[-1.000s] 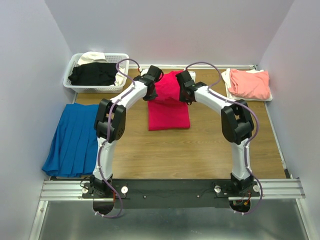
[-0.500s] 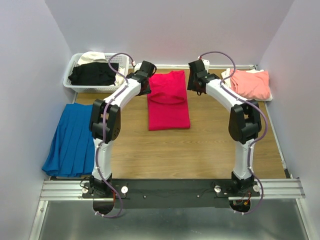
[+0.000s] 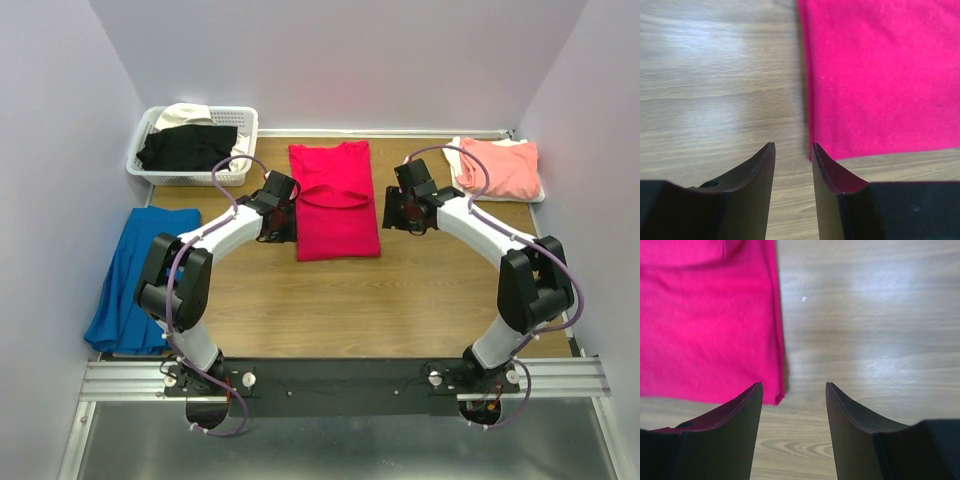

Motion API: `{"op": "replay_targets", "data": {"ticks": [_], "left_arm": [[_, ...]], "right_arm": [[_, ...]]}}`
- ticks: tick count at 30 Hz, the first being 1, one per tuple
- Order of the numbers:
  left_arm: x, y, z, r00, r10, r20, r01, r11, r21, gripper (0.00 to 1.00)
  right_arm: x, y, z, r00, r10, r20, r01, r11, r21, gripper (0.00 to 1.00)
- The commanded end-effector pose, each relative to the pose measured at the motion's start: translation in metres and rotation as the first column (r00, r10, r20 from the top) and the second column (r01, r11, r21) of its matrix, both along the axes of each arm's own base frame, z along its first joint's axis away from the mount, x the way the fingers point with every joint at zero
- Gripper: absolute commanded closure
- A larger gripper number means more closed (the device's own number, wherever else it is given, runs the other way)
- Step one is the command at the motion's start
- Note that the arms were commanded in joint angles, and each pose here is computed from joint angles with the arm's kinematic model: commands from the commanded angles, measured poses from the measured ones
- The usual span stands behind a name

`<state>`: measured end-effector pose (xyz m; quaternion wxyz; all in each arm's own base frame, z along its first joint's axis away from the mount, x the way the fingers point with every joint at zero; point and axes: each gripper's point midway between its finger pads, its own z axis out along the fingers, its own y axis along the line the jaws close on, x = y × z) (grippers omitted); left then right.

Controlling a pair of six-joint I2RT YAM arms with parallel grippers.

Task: Fold and stack the t-shirts
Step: Grab one side of the 2/3 rectangular tshirt with both arms

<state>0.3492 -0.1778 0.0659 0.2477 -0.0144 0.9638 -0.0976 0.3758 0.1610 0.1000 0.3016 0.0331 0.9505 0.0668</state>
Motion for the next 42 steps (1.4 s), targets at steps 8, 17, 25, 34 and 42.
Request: {"op": "replay_targets", "data": {"ticks": [8, 17, 25, 34, 42], "left_arm": [[0.009, -0.036, -0.014, 0.992, -0.109, 0.056, 0.117, 0.979, -0.166, 0.55], [-0.019, -0.027, -0.034, 0.993, -0.116, -0.034, 0.109, 0.981, -0.160, 0.56], [-0.027, -0.033, -0.040, 0.989, -0.140, -0.049, 0.128, 0.971, -0.200, 0.55], [-0.021, -0.039, -0.053, 0.988, -0.143, -0.057, 0.127, 0.968, -0.215, 0.55], [-0.038, -0.030, -0.070, 0.985, -0.138, -0.104, 0.115, 0.974, -0.195, 0.56]], "right_arm": [[-0.039, 0.033, -0.032, 0.985, 0.161, -0.067, -0.149, 0.975, 0.167, 0.39], [-0.042, 0.039, -0.044, 0.980, 0.181, -0.079, -0.162, 0.967, 0.198, 0.41], [-0.049, 0.039, -0.058, 0.977, 0.189, -0.103, -0.165, 0.964, 0.206, 0.45], [-0.055, 0.046, -0.082, 0.966, 0.224, -0.127, -0.189, 0.951, 0.243, 0.55], [-0.054, 0.052, -0.096, 0.963, 0.225, -0.150, -0.179, 0.947, 0.268, 0.87]]}}
